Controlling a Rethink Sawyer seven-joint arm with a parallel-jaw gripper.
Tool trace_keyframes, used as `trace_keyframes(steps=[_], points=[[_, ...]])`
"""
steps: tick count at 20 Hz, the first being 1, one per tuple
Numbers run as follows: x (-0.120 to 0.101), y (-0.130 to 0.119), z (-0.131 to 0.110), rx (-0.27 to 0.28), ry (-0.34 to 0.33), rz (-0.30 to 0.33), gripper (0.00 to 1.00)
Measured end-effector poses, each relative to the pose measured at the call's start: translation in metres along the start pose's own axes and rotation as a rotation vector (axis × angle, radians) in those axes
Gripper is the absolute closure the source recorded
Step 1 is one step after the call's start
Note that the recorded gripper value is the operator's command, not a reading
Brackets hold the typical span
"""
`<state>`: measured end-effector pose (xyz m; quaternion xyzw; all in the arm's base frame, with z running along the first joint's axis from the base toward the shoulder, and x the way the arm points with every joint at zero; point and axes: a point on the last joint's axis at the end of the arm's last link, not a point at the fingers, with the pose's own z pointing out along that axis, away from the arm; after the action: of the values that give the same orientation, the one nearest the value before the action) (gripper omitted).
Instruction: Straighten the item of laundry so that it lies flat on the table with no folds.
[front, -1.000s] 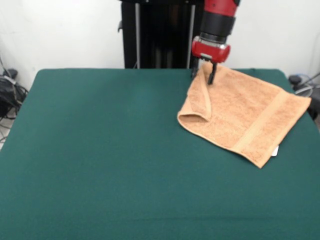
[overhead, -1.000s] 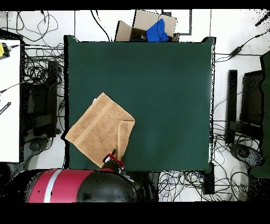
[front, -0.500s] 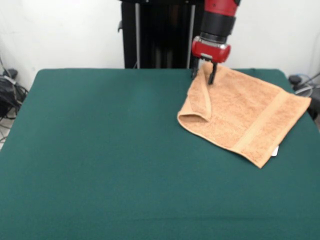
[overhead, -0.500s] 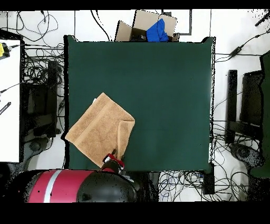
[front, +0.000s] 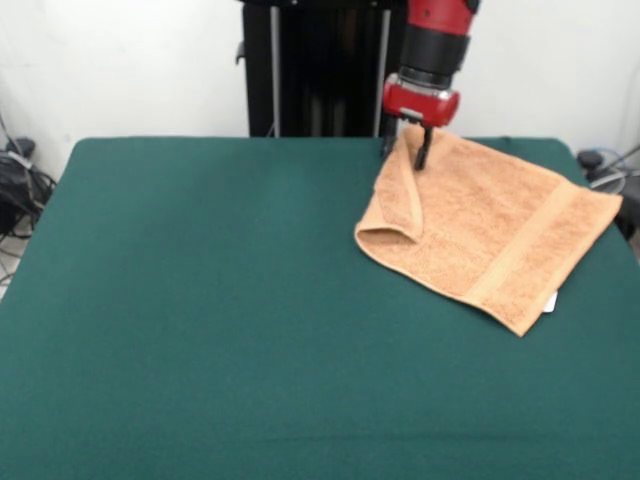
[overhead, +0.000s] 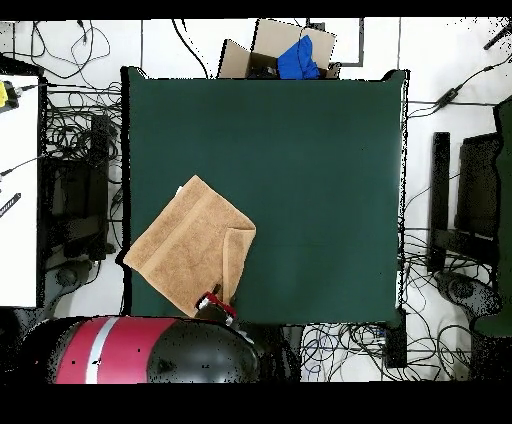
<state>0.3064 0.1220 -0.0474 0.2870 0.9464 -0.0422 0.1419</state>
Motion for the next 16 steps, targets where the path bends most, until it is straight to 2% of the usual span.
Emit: trace_keyframes(steps=[12,16], points=[[-0.002,-0.017,0.003,0.020,0.021,0.016,0.00],[0.000,-0.025,0.004,0.006,0.040,0.010,0.00]])
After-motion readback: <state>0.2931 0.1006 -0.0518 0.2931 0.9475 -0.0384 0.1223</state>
